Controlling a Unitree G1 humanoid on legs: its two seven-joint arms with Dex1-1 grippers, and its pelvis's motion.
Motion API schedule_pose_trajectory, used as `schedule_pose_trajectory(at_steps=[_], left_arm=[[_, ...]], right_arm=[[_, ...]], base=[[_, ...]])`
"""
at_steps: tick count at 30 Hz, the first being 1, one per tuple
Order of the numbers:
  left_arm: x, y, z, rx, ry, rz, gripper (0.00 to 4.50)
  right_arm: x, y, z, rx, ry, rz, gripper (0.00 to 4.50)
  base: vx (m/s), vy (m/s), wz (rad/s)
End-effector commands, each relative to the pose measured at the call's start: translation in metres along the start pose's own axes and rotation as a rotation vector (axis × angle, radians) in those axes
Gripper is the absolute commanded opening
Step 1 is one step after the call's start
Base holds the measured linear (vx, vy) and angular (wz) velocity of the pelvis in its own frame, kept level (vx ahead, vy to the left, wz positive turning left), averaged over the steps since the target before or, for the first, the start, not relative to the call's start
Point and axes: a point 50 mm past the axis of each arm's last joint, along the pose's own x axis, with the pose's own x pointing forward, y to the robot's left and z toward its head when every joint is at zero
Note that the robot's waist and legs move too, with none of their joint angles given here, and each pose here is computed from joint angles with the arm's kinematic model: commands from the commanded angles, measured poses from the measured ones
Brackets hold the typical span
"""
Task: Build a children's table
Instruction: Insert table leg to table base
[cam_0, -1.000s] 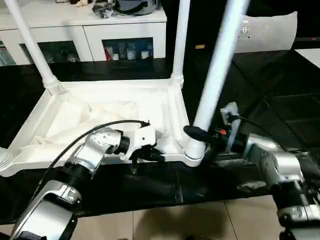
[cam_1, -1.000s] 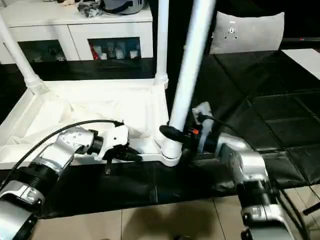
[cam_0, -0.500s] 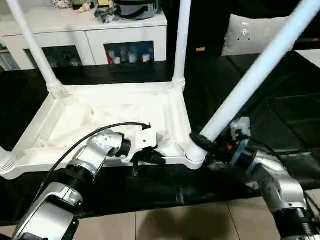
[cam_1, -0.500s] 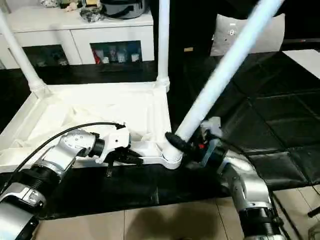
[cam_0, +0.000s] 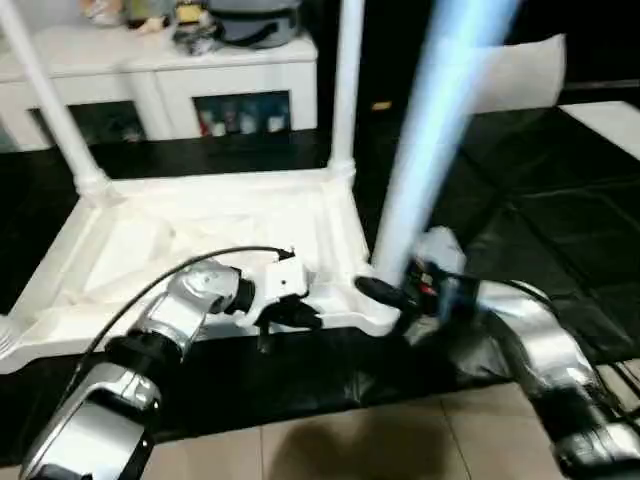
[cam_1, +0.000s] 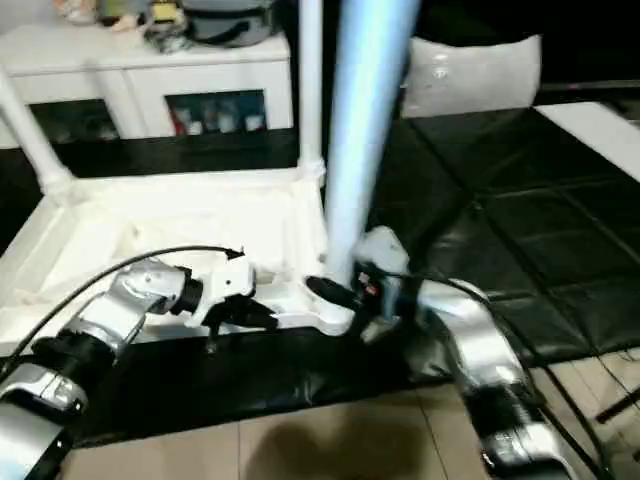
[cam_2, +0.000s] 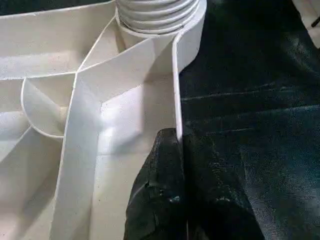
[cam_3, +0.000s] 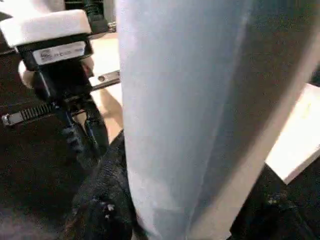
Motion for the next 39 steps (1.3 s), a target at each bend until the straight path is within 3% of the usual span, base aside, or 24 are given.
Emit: schedule_pose_trajectory(at_steps=[1, 15, 25, 27, 29, 34, 37, 39], left_arm=[[-0.003, 0.005, 0.014, 0.086, -0.001, -0.039, 0.0], [-0.014, 0.029, 0.026, 0.087, 0.018, 0.024, 0.0], [-0.016, 0.024, 0.018, 0.052, 0.016, -0.002, 0.0], [-0.016, 0.022, 0.016, 0.024, -0.003, 0.002, 0.0], [-0.014, 0.014, 0.015, -0.086, -0.069, 0.066, 0.0], [0.005, -0.003, 0.033, -0.202, -0.156, 0.189, 0.0], [0.019, -0.01, 0.043, -0.202, -0.168, 0.22, 0.0], [0.041, -0.013, 0.063, -0.199, -0.192, 0.299, 0.0]], right_arm=[[-0.02, 0.006, -0.066, 0.135, 0.31, -0.059, 1.88], [-0.016, -0.001, -0.059, 0.198, 0.24, -0.131, 1.88], [-0.006, 0.004, -0.048, 0.21, 0.215, -0.149, 1.88], [-0.003, 0.003, -0.048, 0.212, 0.222, -0.187, 1.88], [0.005, -0.004, -0.045, 0.228, 0.242, -0.358, 1.88], [0.018, -0.016, -0.039, 0.307, 0.228, -0.57, 1.88], [0.026, -0.02, -0.037, 0.326, 0.221, -0.627, 1.88], [0.037, -0.024, -0.032, 0.363, 0.216, -0.682, 1.88]], base=[[0.0, 0.0, 0.0], [0.017, -0.004, -0.04], [-0.002, 0.005, 0.0], [0.0, 0.0, 0.0], [0.0, 0.0, 0.0], [0.0, 0.0, 0.0], [0.0, 0.0, 0.0], [0.027, 0.001, 0.06]])
